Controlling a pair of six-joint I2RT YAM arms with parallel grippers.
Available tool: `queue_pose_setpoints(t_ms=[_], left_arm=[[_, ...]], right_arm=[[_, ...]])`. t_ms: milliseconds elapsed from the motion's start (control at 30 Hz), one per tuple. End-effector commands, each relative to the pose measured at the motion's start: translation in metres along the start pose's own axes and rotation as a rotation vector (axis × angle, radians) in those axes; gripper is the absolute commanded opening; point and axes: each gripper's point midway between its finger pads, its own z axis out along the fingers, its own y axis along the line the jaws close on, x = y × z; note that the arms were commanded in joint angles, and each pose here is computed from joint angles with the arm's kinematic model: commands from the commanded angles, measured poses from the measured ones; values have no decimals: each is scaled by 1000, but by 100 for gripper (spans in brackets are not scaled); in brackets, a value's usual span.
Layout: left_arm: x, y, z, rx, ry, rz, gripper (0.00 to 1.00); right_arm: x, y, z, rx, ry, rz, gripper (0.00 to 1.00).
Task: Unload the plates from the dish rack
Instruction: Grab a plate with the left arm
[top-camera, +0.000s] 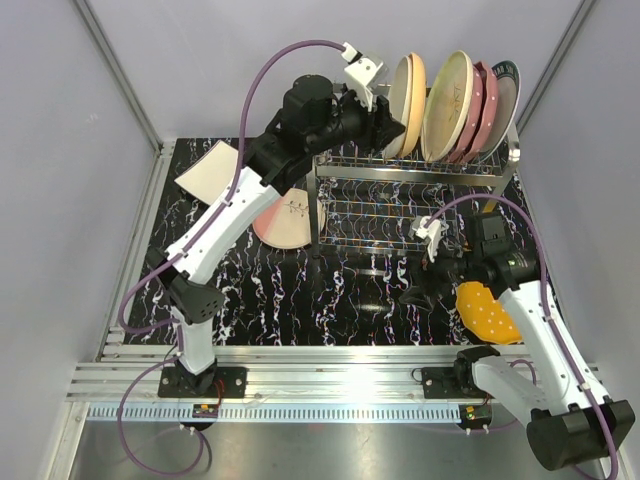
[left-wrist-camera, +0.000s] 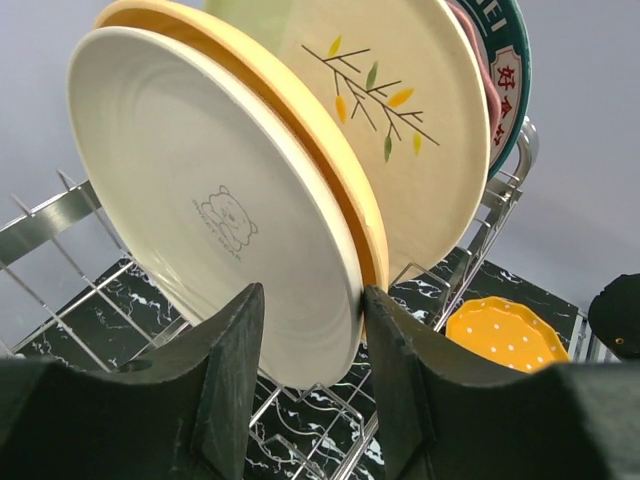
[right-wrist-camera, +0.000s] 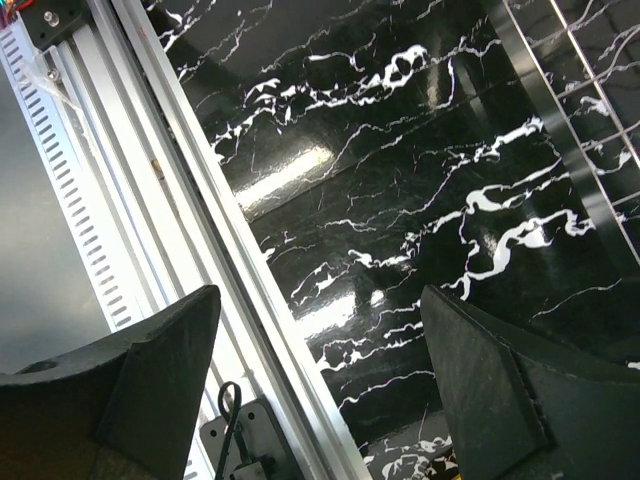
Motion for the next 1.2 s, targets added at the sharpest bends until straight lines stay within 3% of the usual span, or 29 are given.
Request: queue_pose_setpoints(t_ms=[0,367,533,767,833,1167], left_arm=[[-23,3,1,1,-69,49,44],[-10,0,13,32,-50,39,41],[-6,5,14,16,-43,47,35],[-5,3,16,31,-47,32,14],[-12,1,14,44,-68,20,1],[-58,-6,-12,136,-225,-136,0]], right_arm=[[-12,4,-3,-7,-66,-69,89],[-12,2,-7,18,-77,-74,89],[-12,1,-8,24,-80,-72,89],[-12,0,-9,34,-86,-69,89],[-12,0,-9,33,-86,-71,89],[-12,0,-12,44,-94,-69,89]])
